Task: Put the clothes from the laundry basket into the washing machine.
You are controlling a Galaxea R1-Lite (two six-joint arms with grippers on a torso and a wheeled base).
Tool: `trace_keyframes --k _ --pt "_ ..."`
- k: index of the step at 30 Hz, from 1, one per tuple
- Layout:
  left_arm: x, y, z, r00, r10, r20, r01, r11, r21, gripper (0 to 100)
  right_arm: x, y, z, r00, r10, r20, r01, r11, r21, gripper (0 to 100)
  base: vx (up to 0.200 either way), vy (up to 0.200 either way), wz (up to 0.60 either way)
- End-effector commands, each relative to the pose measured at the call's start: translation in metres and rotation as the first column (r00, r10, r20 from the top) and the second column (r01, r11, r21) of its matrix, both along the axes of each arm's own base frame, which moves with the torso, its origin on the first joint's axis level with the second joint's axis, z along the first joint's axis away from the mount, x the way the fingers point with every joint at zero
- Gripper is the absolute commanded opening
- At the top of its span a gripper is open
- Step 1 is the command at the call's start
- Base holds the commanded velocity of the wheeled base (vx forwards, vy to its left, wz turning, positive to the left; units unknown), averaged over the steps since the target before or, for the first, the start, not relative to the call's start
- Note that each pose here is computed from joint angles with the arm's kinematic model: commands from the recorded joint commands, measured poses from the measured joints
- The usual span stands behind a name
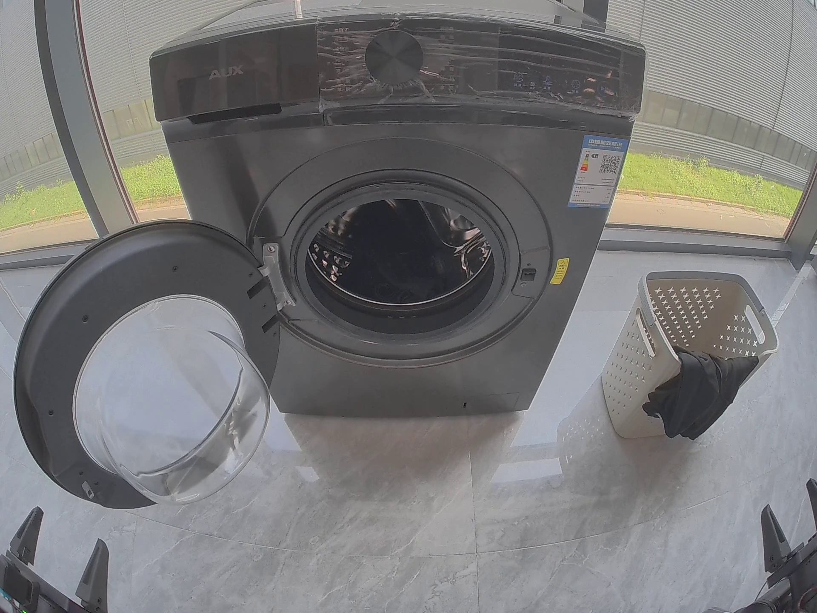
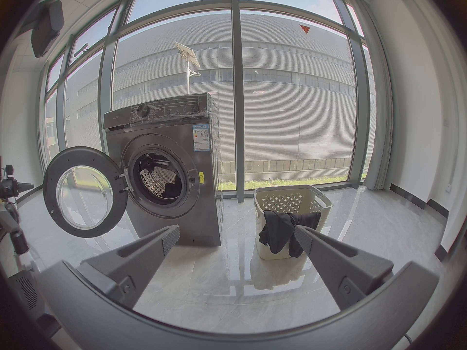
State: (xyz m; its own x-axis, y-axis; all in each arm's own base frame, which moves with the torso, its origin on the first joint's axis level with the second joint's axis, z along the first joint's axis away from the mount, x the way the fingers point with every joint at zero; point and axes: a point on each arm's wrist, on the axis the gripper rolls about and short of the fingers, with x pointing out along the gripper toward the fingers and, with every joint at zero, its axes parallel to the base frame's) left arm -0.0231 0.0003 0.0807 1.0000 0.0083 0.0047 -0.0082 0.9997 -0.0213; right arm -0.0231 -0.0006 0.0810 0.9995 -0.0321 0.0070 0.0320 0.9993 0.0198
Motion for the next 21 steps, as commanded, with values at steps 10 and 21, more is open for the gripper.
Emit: trace_keyframes --k 10,21 --pt "0.0003 0.0000 -0.0052 1.000 0.001 -0.005 -0.001 1.000 0.000 100 0.0005 0.0000 -0.0051 1.000 0.000 -0.007 0.000 1.000 0.000 100 0.000 -0.040 0.00" --pt "0.0003 0.0000 -0.0052 1.000 -0.001 -0.005 0.001 1.000 -0.003 100 0.0005 0.0000 -0.0051 1.000 0.000 -0.007 0.000 1.000 0.000 100 0.000 -0.200 0.00"
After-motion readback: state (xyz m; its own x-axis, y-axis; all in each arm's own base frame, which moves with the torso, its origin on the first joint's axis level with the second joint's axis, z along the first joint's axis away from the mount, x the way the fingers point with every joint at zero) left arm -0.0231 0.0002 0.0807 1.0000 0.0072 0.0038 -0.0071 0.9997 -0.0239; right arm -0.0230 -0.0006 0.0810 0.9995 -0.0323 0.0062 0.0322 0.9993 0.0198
